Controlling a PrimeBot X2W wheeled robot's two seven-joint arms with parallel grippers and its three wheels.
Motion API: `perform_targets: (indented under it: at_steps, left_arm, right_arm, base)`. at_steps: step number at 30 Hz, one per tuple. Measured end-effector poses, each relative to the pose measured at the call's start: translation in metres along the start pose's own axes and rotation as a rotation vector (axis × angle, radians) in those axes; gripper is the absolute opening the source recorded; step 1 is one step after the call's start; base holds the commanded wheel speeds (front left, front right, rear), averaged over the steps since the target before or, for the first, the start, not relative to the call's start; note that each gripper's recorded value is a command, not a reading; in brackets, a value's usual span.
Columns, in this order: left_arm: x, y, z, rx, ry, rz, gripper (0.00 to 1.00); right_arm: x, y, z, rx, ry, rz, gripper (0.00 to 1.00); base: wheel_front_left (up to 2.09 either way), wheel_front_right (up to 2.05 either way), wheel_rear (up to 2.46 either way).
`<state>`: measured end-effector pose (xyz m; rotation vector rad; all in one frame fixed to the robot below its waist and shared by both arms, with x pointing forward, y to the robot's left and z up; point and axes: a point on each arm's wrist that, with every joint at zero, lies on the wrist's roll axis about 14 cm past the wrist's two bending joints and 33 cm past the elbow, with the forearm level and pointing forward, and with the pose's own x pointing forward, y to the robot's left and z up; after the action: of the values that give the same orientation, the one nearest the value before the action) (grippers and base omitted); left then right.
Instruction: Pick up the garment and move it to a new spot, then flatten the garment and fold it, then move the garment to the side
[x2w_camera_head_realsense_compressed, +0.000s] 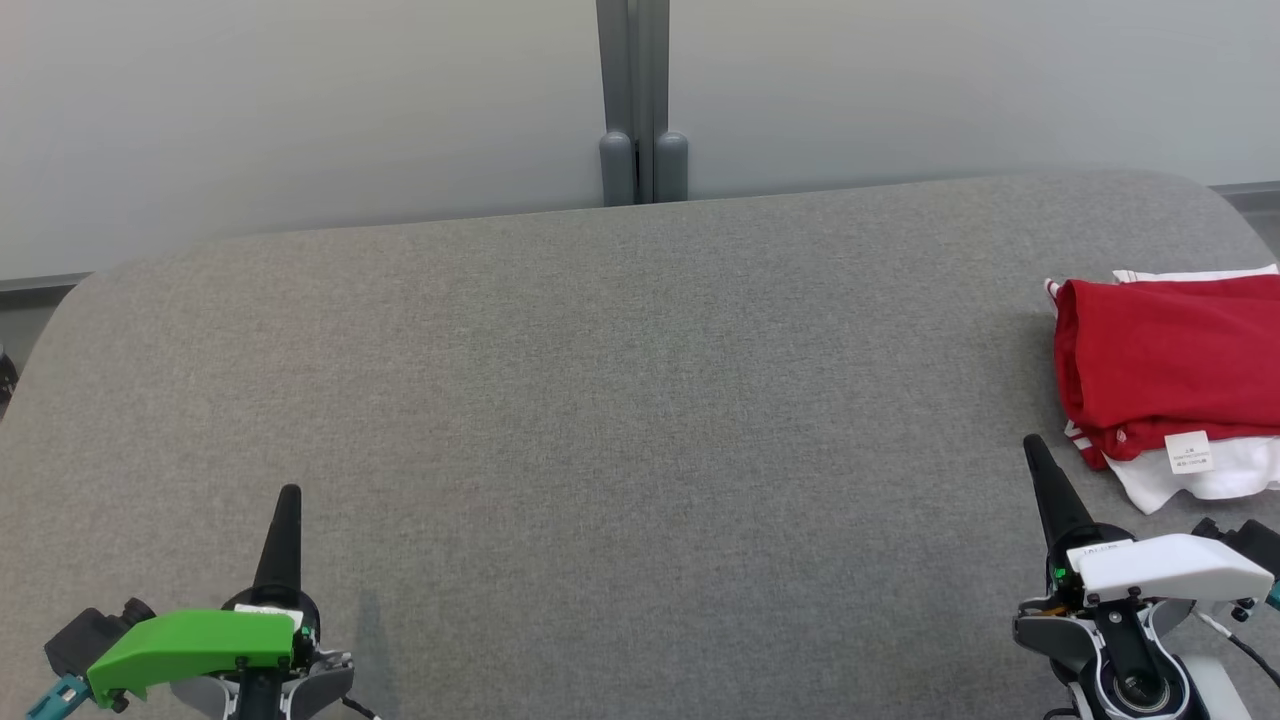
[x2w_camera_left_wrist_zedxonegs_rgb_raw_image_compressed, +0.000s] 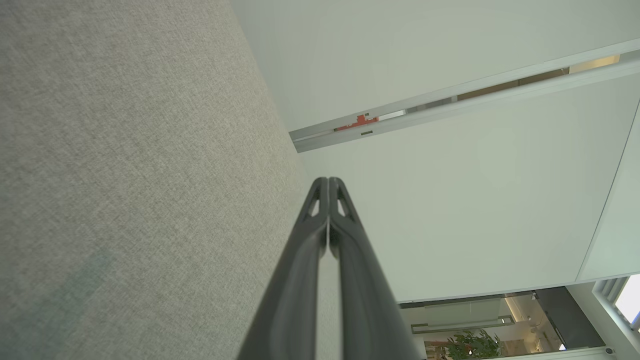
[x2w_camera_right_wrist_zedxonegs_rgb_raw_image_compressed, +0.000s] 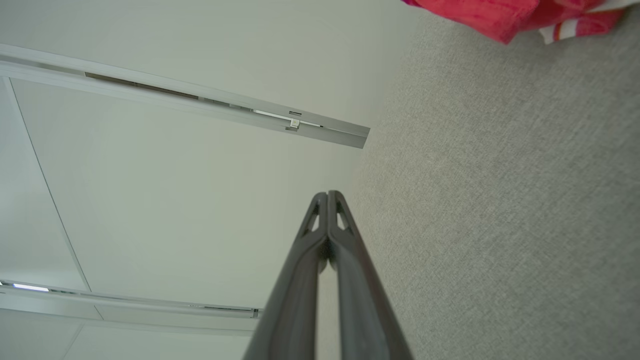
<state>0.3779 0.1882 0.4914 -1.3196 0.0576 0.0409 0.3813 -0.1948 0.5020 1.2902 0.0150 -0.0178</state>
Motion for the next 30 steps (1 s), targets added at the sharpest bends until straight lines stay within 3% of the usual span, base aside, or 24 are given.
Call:
perform_targets:
  at_steps: [30]
  left_arm:
    - [0.007, -0.008, 0.011, -0.197, -0.006, -0.040, 0.00]
  right_arm:
    - [0.004, 0.000, 0.004, 0.217, 0.004, 0.006, 0.00]
  base:
    - [0.00, 0.00, 0.00]
